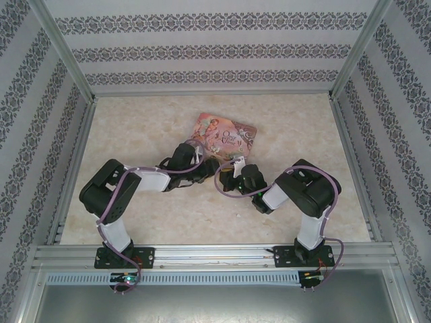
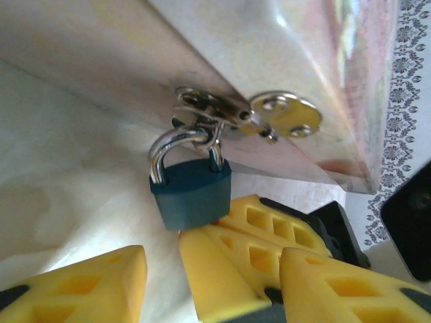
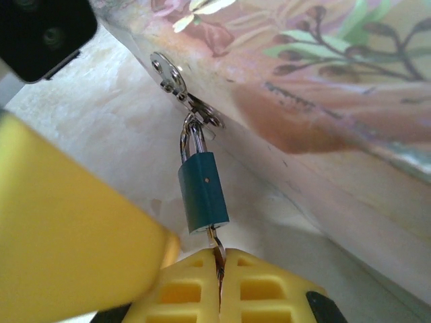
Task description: Unlock the padlock with the key
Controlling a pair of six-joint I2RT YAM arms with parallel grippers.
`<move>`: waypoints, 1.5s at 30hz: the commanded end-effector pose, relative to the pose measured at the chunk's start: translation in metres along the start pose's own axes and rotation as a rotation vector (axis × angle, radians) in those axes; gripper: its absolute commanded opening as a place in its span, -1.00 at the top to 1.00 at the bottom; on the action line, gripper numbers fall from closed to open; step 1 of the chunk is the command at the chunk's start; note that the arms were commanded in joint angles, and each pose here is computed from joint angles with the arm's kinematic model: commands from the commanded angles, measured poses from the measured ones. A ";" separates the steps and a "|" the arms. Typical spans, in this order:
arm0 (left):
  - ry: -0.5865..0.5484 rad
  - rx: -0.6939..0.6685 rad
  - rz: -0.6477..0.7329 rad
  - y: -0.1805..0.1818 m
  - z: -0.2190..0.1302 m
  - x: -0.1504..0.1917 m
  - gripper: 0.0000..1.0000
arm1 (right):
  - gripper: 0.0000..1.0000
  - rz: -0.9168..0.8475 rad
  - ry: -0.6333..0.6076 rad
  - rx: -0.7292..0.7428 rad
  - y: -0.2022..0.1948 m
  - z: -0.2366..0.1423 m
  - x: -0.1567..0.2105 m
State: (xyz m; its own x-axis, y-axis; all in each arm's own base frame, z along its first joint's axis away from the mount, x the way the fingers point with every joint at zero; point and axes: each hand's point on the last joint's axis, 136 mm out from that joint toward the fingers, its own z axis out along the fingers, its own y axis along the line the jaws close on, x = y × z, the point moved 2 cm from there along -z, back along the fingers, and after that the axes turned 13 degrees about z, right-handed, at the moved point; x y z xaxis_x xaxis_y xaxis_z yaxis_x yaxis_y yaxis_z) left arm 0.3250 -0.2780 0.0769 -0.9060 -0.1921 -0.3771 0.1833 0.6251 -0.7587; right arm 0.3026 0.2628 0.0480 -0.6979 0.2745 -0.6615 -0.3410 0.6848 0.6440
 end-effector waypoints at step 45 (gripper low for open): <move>-0.293 0.313 -0.253 0.013 -0.031 -0.031 0.08 | 1.00 0.405 0.035 -0.188 0.041 0.005 -0.022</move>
State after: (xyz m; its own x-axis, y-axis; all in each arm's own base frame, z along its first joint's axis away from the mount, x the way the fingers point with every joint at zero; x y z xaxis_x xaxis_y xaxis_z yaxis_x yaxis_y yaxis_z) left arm 0.3388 -0.2344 0.0773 -0.8018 -0.5431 -0.2493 0.0604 0.3414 -0.9380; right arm 0.3024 0.2833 0.0695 -0.8217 0.4510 -0.3485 -0.1292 0.4481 0.8846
